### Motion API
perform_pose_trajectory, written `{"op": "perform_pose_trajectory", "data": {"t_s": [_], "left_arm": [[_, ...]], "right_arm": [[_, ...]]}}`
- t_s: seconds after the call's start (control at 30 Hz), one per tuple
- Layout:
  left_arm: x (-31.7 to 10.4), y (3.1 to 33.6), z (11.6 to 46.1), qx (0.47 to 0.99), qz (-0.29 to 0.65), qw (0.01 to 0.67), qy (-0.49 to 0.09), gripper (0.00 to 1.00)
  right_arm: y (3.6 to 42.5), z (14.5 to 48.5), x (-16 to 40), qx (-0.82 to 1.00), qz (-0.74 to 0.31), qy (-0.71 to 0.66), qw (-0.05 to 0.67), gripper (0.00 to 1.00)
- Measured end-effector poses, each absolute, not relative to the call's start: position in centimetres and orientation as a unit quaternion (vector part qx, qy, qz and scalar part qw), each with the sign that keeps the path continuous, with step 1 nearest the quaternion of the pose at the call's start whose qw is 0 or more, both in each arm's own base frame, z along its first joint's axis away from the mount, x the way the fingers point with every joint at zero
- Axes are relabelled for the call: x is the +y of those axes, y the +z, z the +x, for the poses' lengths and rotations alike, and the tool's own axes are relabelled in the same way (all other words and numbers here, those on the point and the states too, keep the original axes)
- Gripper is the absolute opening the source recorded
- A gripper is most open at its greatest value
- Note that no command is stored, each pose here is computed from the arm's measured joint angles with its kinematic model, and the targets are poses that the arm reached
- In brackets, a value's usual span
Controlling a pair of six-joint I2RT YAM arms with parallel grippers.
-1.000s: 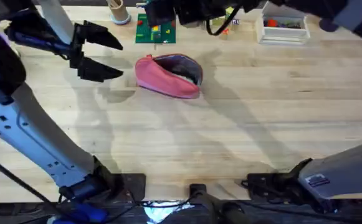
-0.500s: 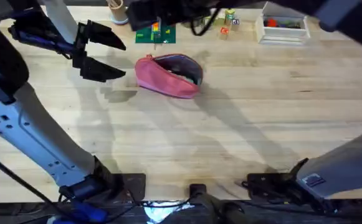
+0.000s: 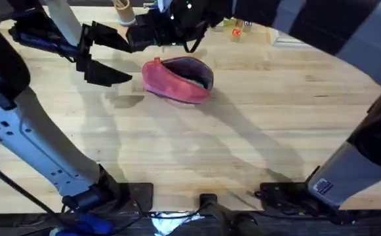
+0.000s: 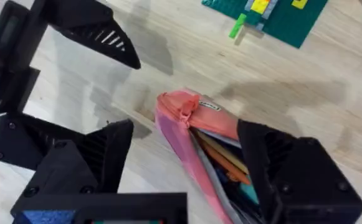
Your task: Unzip the bag, pick up the pens from the table one at a time and place them inside, then zip the bag closed.
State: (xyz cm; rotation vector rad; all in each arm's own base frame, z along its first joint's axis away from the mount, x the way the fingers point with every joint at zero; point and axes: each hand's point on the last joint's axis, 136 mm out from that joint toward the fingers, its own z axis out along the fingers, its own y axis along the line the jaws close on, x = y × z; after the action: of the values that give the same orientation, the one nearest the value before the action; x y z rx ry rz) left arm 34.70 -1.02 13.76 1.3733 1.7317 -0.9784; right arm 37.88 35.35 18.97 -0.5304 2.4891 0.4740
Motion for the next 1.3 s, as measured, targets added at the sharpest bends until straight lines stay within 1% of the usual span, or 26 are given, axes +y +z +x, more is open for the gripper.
{"op": "perform_pose_trajectory", "data": {"t_s": [0.27,0.7,0.87,1.0,1.2,1.3], "left_arm": [[-1.0,13.8,34.7,0.670,0.531,0.355,-0.379,0.995],[-1.0,13.8,34.7,0.670,0.531,0.354,-0.379,0.995],[-1.0,13.8,34.7,0.670,0.531,0.354,-0.379,0.995],[-1.0,13.8,34.7,0.670,0.531,0.354,-0.379,0.995],[-1.0,13.8,34.7,0.670,0.531,0.354,-0.379,0.995],[-1.0,13.8,34.7,0.670,0.531,0.354,-0.379,0.995]], "right_arm": [[17.5,39.1,36.5,0.924,-0.187,0.184,0.278,0.995],[13.0,39.6,37.0,0.937,-0.180,0.168,0.246,0.996],[11.6,39.8,37.2,0.942,-0.168,0.168,0.238,0.965],[11.2,39.8,37.3,0.944,-0.163,0.168,0.234,0.860],[11.3,39.6,37.7,0.943,-0.158,0.178,0.231,0.595],[11.3,39.4,37.9,0.943,-0.157,0.182,0.229,0.482]]}}
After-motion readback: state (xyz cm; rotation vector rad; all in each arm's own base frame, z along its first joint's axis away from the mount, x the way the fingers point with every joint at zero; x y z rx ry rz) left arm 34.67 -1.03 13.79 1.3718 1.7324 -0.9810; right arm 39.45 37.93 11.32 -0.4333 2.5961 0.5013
